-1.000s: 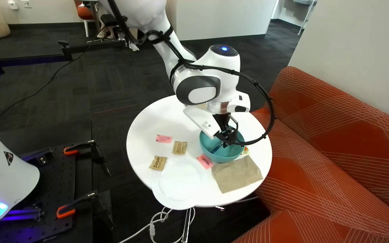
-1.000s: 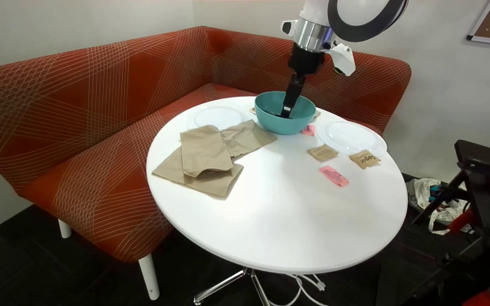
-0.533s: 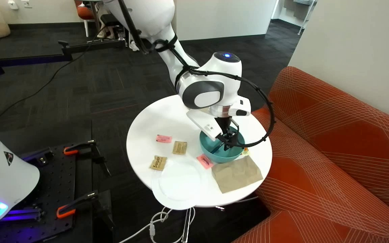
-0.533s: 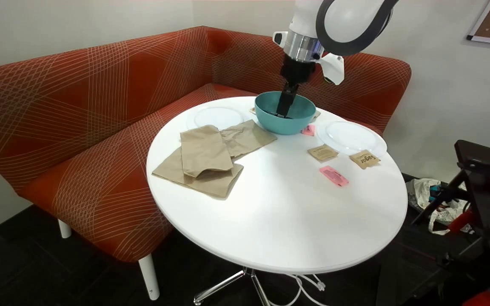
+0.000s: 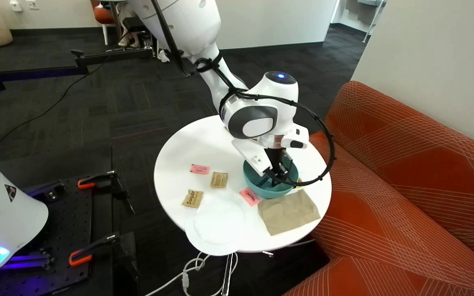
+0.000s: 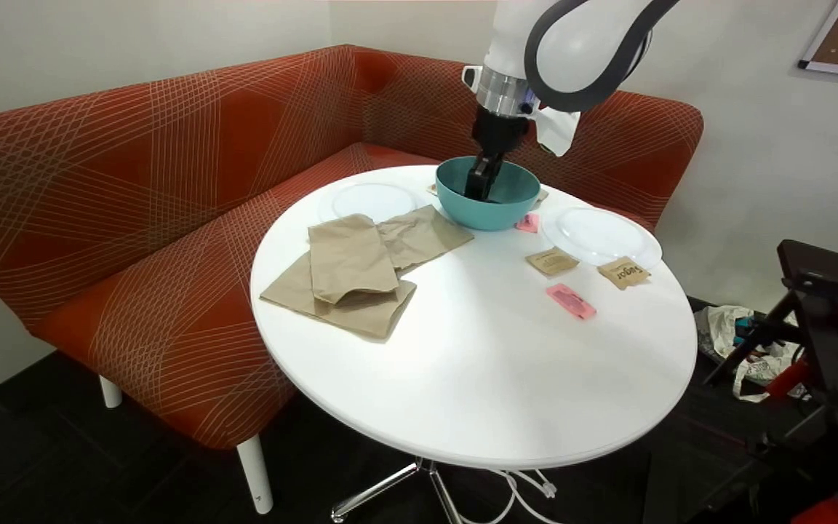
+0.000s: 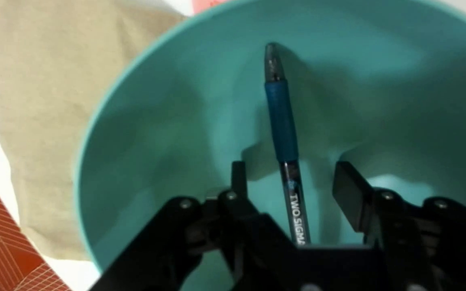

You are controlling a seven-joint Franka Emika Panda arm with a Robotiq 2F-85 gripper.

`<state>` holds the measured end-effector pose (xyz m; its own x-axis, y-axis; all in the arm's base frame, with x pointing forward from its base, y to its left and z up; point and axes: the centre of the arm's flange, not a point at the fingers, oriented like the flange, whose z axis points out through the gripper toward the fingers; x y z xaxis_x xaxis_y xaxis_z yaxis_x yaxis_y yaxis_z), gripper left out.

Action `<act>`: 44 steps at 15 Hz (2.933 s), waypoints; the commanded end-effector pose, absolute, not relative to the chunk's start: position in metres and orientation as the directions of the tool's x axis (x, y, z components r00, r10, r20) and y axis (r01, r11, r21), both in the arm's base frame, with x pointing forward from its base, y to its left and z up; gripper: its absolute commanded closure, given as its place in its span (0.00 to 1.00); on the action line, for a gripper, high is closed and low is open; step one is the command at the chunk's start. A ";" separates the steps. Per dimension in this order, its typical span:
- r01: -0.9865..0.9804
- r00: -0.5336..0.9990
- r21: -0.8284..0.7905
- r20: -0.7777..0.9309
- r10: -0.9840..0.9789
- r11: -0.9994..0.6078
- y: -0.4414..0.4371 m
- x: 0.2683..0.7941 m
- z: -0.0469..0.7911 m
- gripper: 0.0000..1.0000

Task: Remove the pen from the teal bowl and put it on the table

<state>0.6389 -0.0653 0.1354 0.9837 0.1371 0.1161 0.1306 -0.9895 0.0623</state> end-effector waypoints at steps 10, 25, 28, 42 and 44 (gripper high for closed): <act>0.049 0.985 0.065 0.161 0.059 -0.997 -0.070 0.642 0.180 0.97; 0.147 0.919 -0.011 0.373 0.133 -0.989 0.029 0.578 0.357 0.97; 0.204 0.927 -0.038 0.329 0.180 -0.978 0.074 0.554 0.343 0.97; 0.180 0.975 -0.015 0.133 0.176 -0.984 0.139 0.484 0.193 0.97; 0.158 0.976 0.007 0.147 0.158 -0.987 0.137 0.488 0.176 0.97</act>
